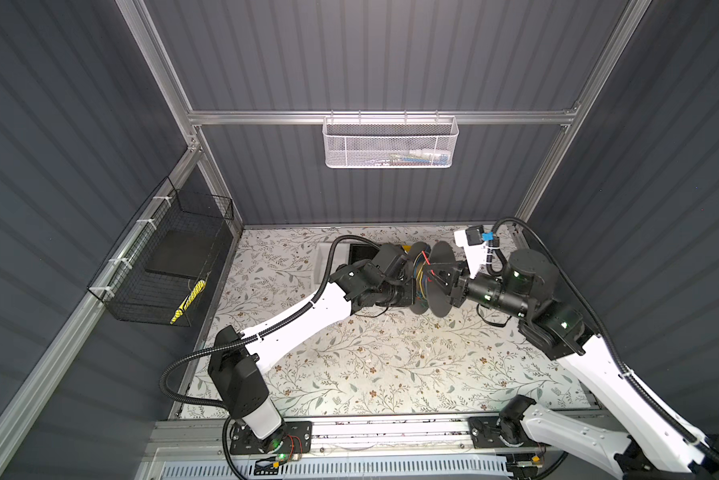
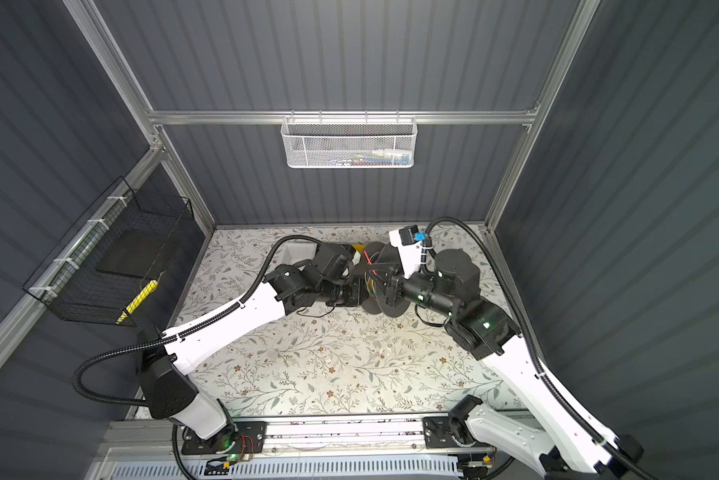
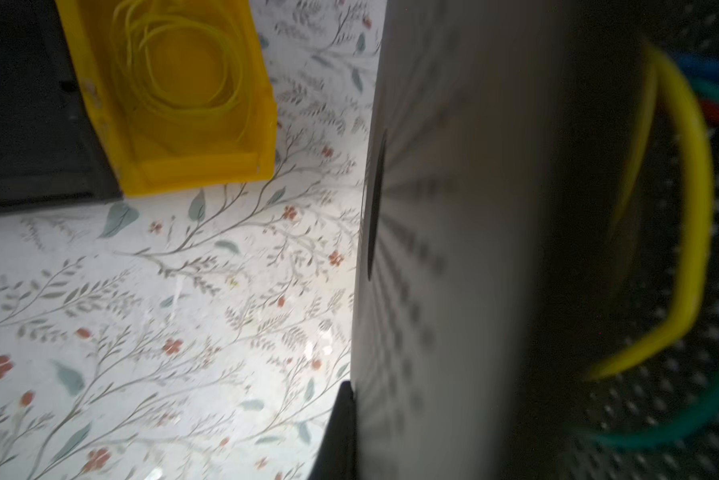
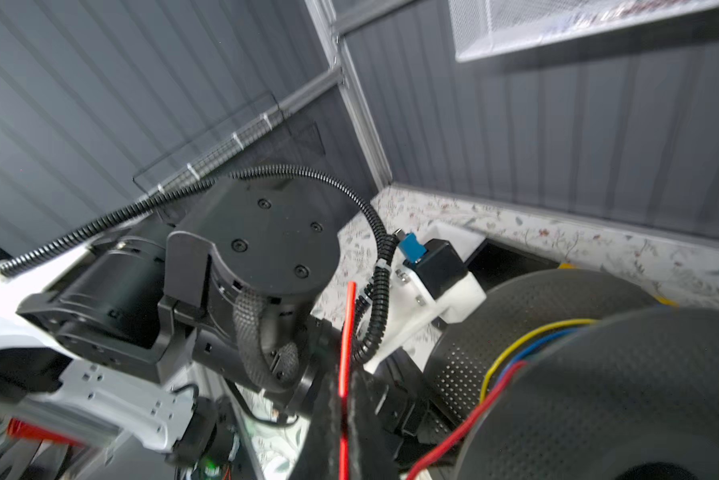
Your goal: Wrap the cables
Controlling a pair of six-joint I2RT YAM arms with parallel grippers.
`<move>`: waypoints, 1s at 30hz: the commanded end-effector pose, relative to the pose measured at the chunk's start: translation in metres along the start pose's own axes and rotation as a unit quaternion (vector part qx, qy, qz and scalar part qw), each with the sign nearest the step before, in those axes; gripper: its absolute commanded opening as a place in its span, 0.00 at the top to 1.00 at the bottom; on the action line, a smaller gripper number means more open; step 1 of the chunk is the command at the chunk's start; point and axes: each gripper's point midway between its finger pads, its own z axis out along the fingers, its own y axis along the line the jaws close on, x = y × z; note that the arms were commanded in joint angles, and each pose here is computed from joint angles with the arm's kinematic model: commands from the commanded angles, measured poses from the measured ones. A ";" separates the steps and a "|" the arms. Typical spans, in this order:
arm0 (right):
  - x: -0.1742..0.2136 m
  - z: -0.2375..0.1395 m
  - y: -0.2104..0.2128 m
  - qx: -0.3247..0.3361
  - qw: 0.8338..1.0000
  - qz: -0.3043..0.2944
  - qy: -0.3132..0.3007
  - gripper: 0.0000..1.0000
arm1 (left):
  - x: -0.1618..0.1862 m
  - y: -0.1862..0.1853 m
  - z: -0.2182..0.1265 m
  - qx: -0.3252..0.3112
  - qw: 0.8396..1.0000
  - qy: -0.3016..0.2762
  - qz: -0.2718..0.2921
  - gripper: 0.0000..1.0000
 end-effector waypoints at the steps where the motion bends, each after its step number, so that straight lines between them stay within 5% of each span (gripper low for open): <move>1: -0.043 -0.045 0.042 -0.073 0.988 0.030 -0.132 1.00 | -0.091 -0.027 -0.013 0.098 0.964 -0.185 -0.162 1.00; 5: -0.037 -0.072 0.027 -0.053 0.977 0.067 -0.197 1.00 | -0.122 -0.056 -0.014 0.237 0.909 -0.246 -0.238 1.00; 10: -0.024 -0.097 -0.007 0.019 0.964 0.098 -0.247 1.00 | -0.141 -0.082 -0.023 0.346 0.861 -0.273 -0.254 1.00; 15: -0.010 -0.128 -0.047 0.091 0.931 0.142 -0.323 1.00 | -0.145 -0.090 -0.041 0.406 0.829 -0.297 -0.245 1.00; 20: -0.006 -0.139 -0.061 0.126 0.921 0.156 -0.333 1.00 | -0.144 -0.096 -0.059 0.455 0.800 -0.309 -0.240 1.00; 30: -0.007 -0.178 -0.088 0.210 0.883 0.190 -0.375 1.00 | -0.133 -0.094 -0.087 0.515 0.765 -0.314 -0.225 1.00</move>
